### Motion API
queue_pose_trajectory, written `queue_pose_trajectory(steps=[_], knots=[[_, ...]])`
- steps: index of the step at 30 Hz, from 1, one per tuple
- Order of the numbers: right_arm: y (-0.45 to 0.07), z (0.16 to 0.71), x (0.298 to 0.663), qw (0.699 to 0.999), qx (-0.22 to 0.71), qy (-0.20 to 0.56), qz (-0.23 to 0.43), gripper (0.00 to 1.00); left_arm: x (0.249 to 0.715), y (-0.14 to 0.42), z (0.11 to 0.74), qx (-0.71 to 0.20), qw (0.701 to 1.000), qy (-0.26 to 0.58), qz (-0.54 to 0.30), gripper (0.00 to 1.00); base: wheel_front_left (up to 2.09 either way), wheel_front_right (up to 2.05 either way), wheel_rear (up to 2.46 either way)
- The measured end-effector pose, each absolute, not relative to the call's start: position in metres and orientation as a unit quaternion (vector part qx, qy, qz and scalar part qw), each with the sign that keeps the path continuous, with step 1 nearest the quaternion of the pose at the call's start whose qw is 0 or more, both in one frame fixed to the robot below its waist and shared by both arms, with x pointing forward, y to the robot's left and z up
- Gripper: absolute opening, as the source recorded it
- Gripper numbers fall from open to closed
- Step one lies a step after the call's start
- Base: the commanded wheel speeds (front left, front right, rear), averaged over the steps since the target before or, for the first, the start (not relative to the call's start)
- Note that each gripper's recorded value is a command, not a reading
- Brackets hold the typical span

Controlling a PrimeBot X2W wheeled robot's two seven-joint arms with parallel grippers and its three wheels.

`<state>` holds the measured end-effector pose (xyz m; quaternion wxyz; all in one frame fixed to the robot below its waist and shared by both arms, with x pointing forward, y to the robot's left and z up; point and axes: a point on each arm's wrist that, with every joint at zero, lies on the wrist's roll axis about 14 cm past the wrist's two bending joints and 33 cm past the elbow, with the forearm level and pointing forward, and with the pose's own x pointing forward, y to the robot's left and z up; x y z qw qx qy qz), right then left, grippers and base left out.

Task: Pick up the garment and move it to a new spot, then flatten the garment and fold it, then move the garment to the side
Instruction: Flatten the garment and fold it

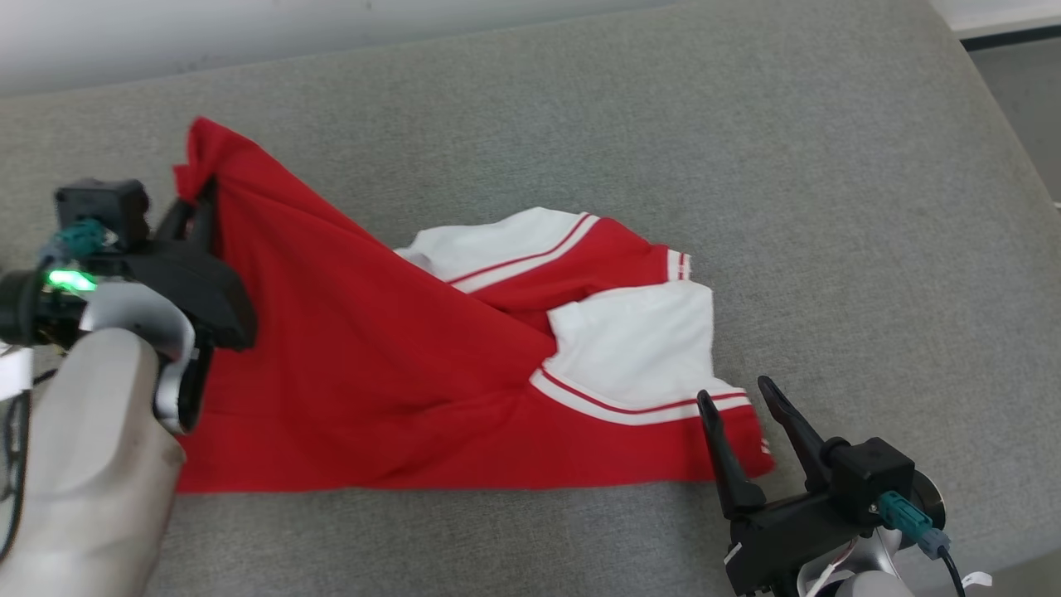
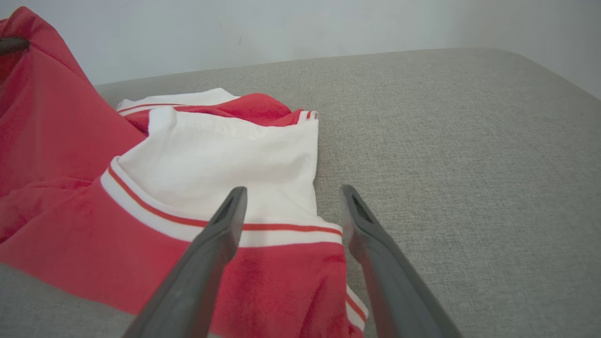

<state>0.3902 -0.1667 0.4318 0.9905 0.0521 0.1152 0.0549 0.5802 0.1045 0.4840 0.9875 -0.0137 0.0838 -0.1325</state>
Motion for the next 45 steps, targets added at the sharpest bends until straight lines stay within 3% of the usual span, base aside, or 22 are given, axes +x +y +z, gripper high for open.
queue_pose_trajectory(steps=[7,8,9,17,24,32,45], knots=[[-0.175,0.426,0.387,0.990,0.046,0.126,0.045,1.00,0.603,0.105,0.487,-0.016,0.991,0.062,-0.122,0.00,0.00,0.00,0.00],[-0.176,0.426,0.387,0.990,0.045,0.127,0.044,1.00,0.603,0.105,0.483,-0.018,0.990,0.070,-0.120,0.34,0.00,0.00,0.00],[-0.176,0.425,0.387,0.990,0.044,0.129,0.044,1.00,0.602,0.105,0.476,-0.019,0.989,0.083,-0.118,1.00,0.00,0.00,0.00],[-0.164,0.428,0.391,0.989,0.048,0.125,0.060,1.00,0.581,0.109,0.454,-0.023,0.984,0.131,-0.118,1.00,0.00,0.00,0.00],[-0.149,0.438,0.395,0.989,0.053,0.108,0.083,1.00,0.556,0.125,0.477,-0.054,0.991,0.067,-0.098,1.00,0.00,0.00,0.00],[-0.140,0.455,0.387,0.990,0.057,0.089,0.095,1.00,0.485,0.144,0.512,-0.100,0.992,-0.018,-0.074,1.00,0.00,0.00,0.00],[-0.127,0.473,0.372,0.989,0.056,0.066,0.116,1.00,0.374,0.179,0.506,-0.114,0.993,-0.039,-0.005,1.00,0.00,0.00,0.00]])
